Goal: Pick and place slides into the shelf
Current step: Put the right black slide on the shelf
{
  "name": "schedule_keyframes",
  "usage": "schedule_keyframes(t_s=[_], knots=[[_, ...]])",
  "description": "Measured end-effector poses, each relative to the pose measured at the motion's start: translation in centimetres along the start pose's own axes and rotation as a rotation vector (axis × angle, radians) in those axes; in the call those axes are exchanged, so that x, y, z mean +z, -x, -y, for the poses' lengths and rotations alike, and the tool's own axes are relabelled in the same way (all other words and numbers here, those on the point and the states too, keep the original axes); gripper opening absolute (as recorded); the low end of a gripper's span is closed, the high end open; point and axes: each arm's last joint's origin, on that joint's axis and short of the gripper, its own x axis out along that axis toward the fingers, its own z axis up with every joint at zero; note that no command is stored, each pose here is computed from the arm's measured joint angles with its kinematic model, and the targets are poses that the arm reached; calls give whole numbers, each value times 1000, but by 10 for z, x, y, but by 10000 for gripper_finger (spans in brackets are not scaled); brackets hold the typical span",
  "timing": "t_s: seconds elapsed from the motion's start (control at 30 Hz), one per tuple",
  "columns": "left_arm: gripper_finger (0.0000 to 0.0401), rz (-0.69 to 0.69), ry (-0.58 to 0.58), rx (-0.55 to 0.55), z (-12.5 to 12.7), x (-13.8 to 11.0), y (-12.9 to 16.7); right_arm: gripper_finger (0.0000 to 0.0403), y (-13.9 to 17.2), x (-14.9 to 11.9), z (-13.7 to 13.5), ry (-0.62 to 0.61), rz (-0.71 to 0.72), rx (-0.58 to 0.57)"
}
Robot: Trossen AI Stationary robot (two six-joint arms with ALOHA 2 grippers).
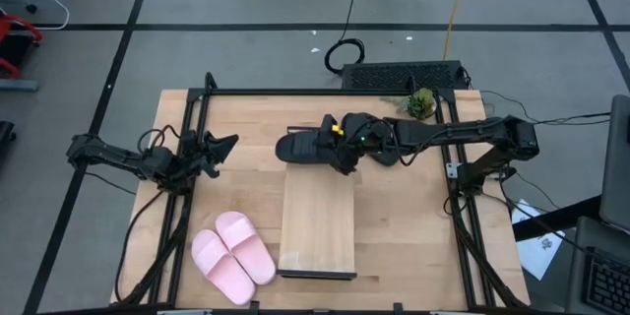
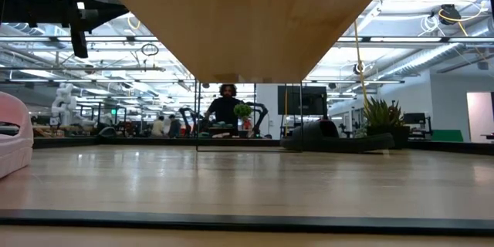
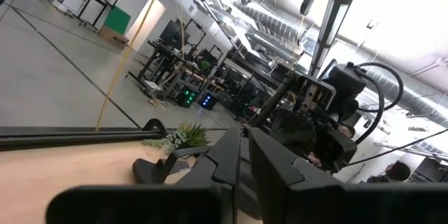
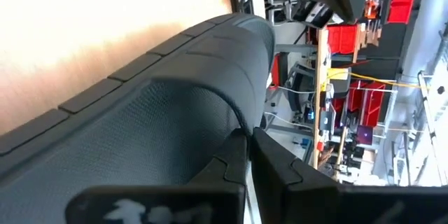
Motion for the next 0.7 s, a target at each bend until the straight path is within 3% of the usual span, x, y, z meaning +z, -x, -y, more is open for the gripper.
schedule_keyframes(t_s=[0.33, 0.7], knots=[[33, 0, 1, 0, 0, 0, 0, 0, -6, -4, -18, 31, -10, 36], [33, 1, 3, 0, 0, 0, 0, 0, -6, -4, -16, 44, -2, 6]])
